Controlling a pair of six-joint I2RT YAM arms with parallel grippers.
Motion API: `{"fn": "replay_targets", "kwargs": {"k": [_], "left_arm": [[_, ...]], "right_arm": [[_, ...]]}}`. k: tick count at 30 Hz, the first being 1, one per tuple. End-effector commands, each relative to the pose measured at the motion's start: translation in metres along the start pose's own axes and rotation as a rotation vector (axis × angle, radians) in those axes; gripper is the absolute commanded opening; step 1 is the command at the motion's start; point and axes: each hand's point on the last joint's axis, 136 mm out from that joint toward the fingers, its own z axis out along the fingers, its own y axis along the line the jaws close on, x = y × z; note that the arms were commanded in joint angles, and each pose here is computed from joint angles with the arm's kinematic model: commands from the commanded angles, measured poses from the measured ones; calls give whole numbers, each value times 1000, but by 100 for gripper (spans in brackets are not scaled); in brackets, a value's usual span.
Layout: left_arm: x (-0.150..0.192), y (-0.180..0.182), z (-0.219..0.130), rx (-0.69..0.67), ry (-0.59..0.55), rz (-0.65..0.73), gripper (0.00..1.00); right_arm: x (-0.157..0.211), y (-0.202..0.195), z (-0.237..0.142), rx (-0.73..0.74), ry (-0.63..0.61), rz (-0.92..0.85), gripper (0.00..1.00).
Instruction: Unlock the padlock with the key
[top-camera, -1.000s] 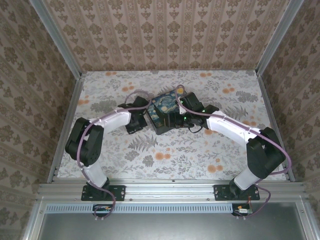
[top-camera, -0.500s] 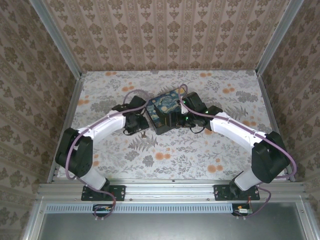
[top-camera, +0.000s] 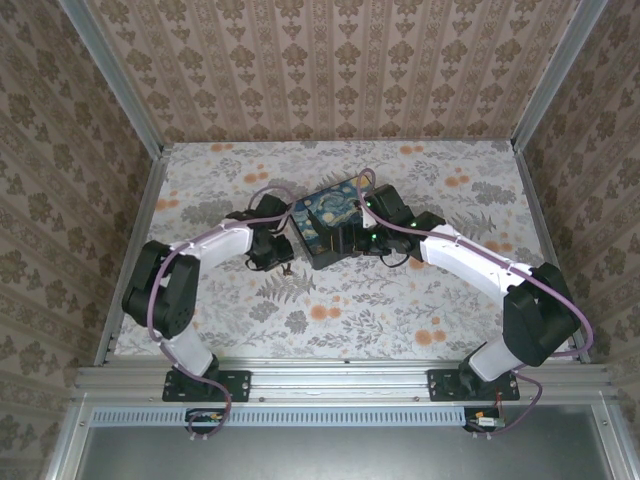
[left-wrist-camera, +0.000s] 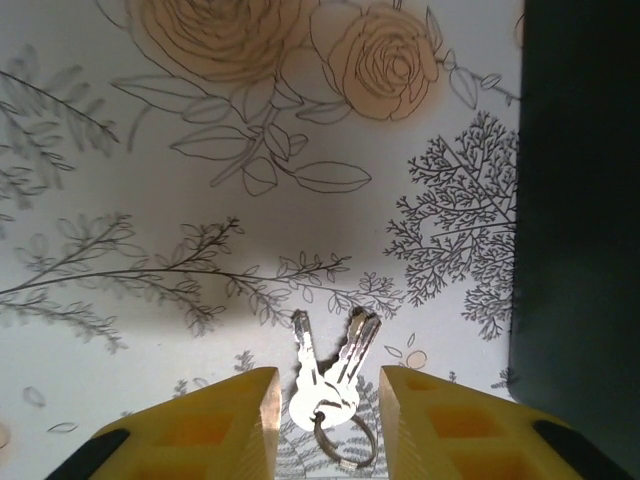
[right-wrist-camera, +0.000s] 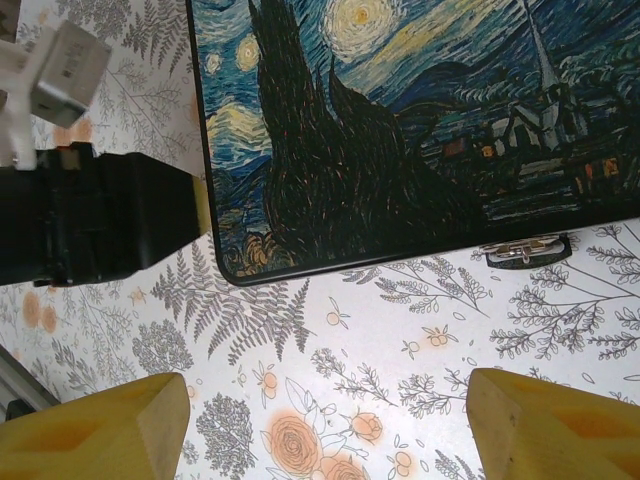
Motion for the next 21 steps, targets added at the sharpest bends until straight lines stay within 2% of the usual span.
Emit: {"fn": "replay_targets", "kwargs": {"k": [1, 14, 21], "left_arm": [[7, 2, 12, -10, 21, -5, 29], [29, 33, 31, -121, 52, -20, 18], [26, 37, 40, -124, 53, -29, 3]], "right_arm": [[8, -9, -2, 28, 12, 14, 74], [11, -14, -5, 42, 4, 17, 74], [12, -13, -8, 42, 1, 16, 74]]}}
